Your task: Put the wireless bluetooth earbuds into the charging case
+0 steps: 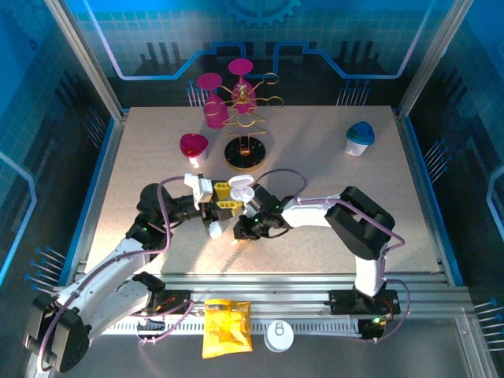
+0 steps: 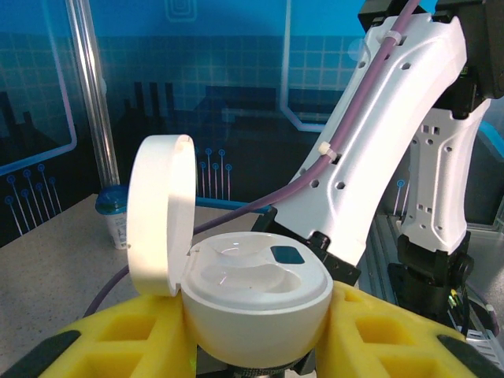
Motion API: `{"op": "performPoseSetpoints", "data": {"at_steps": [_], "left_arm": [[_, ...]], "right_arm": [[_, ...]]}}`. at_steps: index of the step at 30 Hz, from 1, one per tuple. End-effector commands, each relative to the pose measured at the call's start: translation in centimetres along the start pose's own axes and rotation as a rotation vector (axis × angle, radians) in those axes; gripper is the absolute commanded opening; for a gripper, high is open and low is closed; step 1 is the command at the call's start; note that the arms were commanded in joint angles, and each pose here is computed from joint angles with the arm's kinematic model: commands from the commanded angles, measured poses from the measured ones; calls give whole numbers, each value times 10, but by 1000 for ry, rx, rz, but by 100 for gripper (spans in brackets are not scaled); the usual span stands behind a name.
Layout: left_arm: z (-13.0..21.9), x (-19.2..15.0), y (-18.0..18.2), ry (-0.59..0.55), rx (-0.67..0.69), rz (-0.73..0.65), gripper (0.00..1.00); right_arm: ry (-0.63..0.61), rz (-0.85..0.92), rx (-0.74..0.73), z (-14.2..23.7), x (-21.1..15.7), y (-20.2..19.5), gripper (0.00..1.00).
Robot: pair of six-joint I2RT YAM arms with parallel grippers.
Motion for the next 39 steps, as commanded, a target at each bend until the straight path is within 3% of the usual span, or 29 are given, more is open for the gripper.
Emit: {"op": "performPoseSetpoints", "data": {"at_steps": [1, 14, 20, 32, 39], "left_arm": [[-1, 0, 0, -17, 10, -42, 38], [-5, -3, 4, -22, 4, -41, 38], [-4, -3, 4, -23, 6, -47, 38], [-10, -8, 8, -41, -2, -39, 38], [-12, -11, 11, -34, -3, -33, 37]], "right_arm": [[-67, 22, -60, 23, -1, 0, 13], [-329, -24, -473, 120, -2, -44, 11], [-324, -36, -706, 154, -3, -65, 11], [-249, -29, -899, 177, 4, -72, 7], [-236, -22, -939, 180, 7, -69, 7]]}}
Point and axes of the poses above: each hand's point on the last joint's axis, 136 mm out from that joint toward the fingers, its own z axis back along the fingers, its own y axis along the line the jaws close on, x = y × z, the point moved 10 cm from there along z, back along the fingers, and after that the axes turned 11 degrees about -z, right-handed, at the moved point
